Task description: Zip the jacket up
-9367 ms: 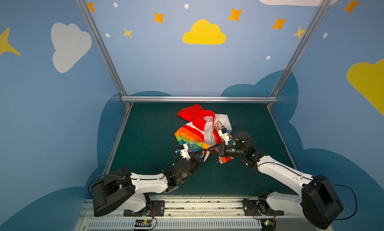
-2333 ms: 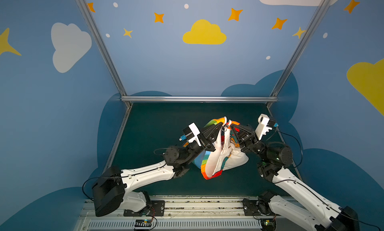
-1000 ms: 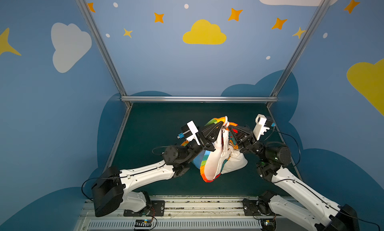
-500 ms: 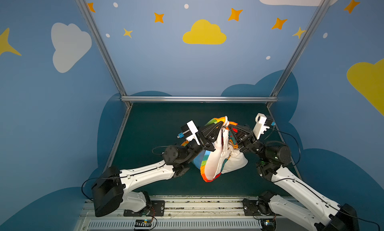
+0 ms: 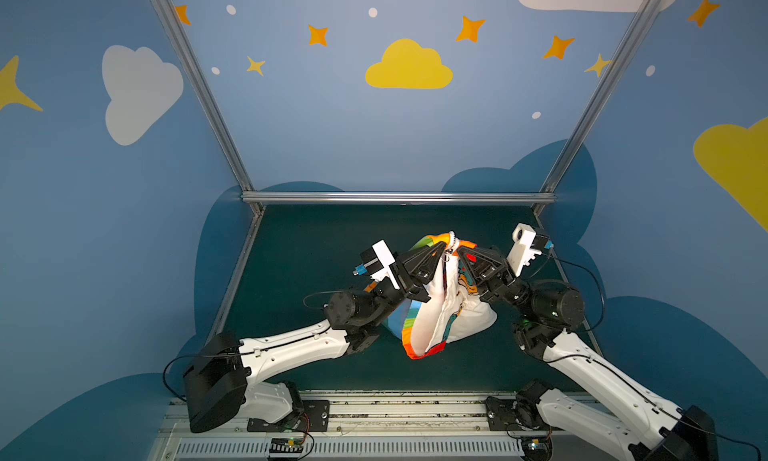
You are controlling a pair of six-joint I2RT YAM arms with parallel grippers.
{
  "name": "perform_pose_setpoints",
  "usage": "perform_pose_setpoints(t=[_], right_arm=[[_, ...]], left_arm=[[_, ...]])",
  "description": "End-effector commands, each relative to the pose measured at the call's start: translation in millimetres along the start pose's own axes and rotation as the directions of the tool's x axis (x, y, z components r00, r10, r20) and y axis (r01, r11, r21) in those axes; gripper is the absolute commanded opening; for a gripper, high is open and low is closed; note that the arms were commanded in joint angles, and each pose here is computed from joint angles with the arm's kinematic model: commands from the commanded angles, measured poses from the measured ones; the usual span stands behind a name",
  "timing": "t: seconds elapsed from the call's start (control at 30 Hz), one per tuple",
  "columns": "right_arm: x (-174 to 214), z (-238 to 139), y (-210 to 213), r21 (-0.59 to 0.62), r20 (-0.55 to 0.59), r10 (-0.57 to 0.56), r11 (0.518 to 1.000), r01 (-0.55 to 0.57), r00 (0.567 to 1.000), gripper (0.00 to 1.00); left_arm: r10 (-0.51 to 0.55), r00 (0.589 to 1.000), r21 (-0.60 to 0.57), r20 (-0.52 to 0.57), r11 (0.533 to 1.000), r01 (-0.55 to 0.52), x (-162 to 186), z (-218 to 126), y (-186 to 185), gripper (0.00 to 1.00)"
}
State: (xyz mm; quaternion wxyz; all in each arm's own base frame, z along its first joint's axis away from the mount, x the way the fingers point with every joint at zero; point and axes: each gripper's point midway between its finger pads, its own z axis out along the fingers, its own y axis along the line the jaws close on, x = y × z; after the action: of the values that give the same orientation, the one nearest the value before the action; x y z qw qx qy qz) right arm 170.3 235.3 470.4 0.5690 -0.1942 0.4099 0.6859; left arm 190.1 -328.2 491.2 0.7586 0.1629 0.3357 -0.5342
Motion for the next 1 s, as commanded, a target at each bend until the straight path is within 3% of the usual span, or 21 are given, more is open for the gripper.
perform_pose_setpoints(t=[0.0,0.97], right_arm=[[-19,4,23,-0.076,0.054,-0.045,0.996,0.049,0.998,0.00],[-33,7,36,-0.114,0.103,-0.035,0.992,0.047,0.994,0.00]], left_arm=[[-0.021,0.996,0.020,0.084,1.000,0.020,-29,9,-7,0.03],[-0.030,0.998,0.015,0.061,0.999,0.030,-14,11,-4,0.03]])
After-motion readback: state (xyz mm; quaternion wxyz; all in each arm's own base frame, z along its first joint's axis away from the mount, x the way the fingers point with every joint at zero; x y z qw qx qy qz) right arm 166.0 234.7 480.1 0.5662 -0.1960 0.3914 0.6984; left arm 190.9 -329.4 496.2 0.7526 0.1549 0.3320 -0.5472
